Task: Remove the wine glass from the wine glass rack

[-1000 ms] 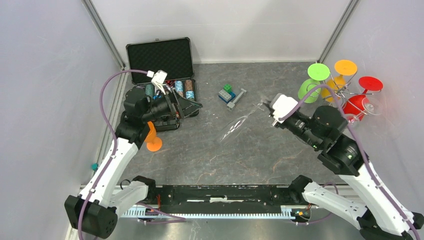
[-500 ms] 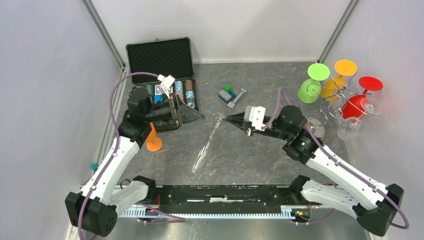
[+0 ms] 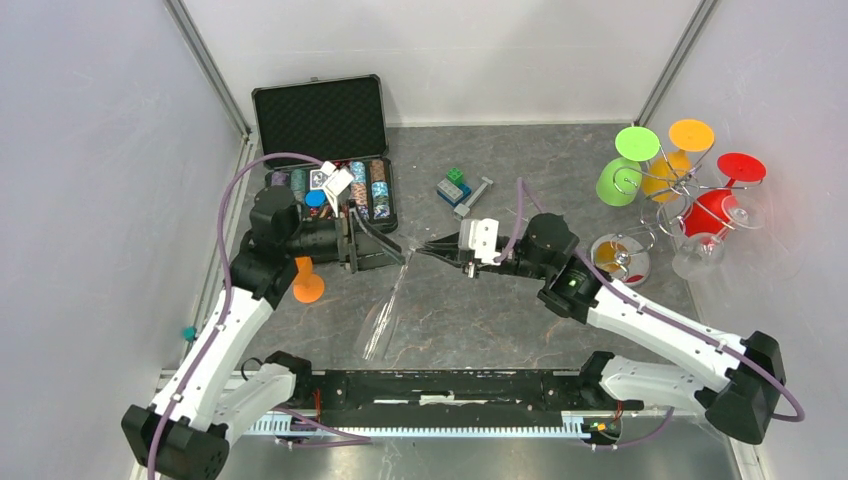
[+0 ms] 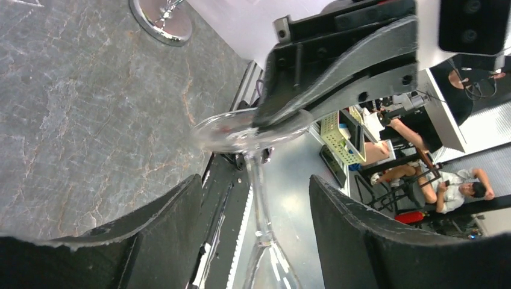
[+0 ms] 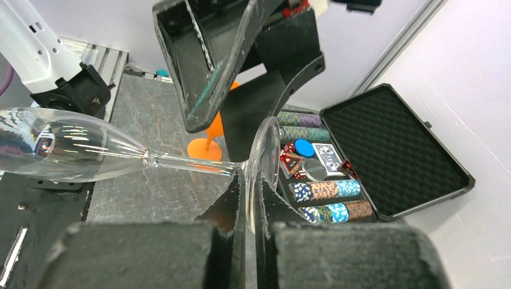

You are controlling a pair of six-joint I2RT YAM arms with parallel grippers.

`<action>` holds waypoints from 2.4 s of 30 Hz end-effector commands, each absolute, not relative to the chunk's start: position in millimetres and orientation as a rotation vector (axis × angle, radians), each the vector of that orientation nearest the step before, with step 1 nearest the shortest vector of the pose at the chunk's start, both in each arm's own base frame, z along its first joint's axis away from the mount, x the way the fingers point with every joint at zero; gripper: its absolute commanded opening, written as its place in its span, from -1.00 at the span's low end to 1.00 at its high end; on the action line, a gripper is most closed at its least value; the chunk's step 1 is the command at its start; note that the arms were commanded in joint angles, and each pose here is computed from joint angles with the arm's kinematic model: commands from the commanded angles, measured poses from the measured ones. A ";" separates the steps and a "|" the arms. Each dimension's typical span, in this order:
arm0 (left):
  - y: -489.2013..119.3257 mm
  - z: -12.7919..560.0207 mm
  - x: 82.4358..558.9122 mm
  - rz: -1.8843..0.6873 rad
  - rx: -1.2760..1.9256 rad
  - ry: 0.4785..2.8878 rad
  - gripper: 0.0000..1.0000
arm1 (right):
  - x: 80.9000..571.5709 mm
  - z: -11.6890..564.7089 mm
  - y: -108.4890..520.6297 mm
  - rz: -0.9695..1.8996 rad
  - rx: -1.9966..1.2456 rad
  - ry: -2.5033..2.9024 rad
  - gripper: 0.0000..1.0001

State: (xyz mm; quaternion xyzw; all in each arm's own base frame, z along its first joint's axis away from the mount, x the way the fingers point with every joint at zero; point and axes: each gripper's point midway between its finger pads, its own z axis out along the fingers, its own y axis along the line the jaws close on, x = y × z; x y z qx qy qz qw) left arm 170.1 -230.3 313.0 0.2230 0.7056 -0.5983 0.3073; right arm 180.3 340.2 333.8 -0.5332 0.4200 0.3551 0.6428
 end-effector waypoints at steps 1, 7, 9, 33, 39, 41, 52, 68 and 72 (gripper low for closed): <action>-229.5 322.7 150.5 -1.587 0.722 1.787 0.37 | 178.2 360.7 351.6 0.782 -1.191 0.862 -1.00; -230.6 310.7 135.0 -1.616 0.797 1.830 0.15 | 172.4 363.4 360.6 0.759 -1.210 0.806 -1.00; -230.7 312.1 132.0 -1.609 0.806 1.826 0.15 | 175.1 367.0 360.1 0.737 -1.188 0.803 -1.00; -235.4 301.0 146.2 -1.522 0.771 1.909 -0.08 | 188.0 354.4 360.7 0.623 -1.177 0.815 -1.00; -234.8 302.6 147.9 -1.498 0.776 1.907 -0.09 | 187.6 345.1 360.2 0.606 -1.218 0.827 -1.00; -235.0 301.6 148.9 -1.498 0.773 1.911 -0.10 | 185.3 344.5 360.8 0.615 -1.229 0.822 -1.00; -235.6 302.9 157.6 -1.465 0.730 1.906 -0.96 | 193.3 345.9 363.1 0.645 -1.153 0.881 -0.46; -144.6 347.6 319.8 -1.051 -0.375 1.715 -0.96 | 228.6 351.7 317.4 0.874 -0.435 1.305 0.52; -116.9 385.2 326.4 -1.008 -0.503 1.480 -0.96 | 213.5 364.7 325.4 1.151 -0.267 1.328 0.47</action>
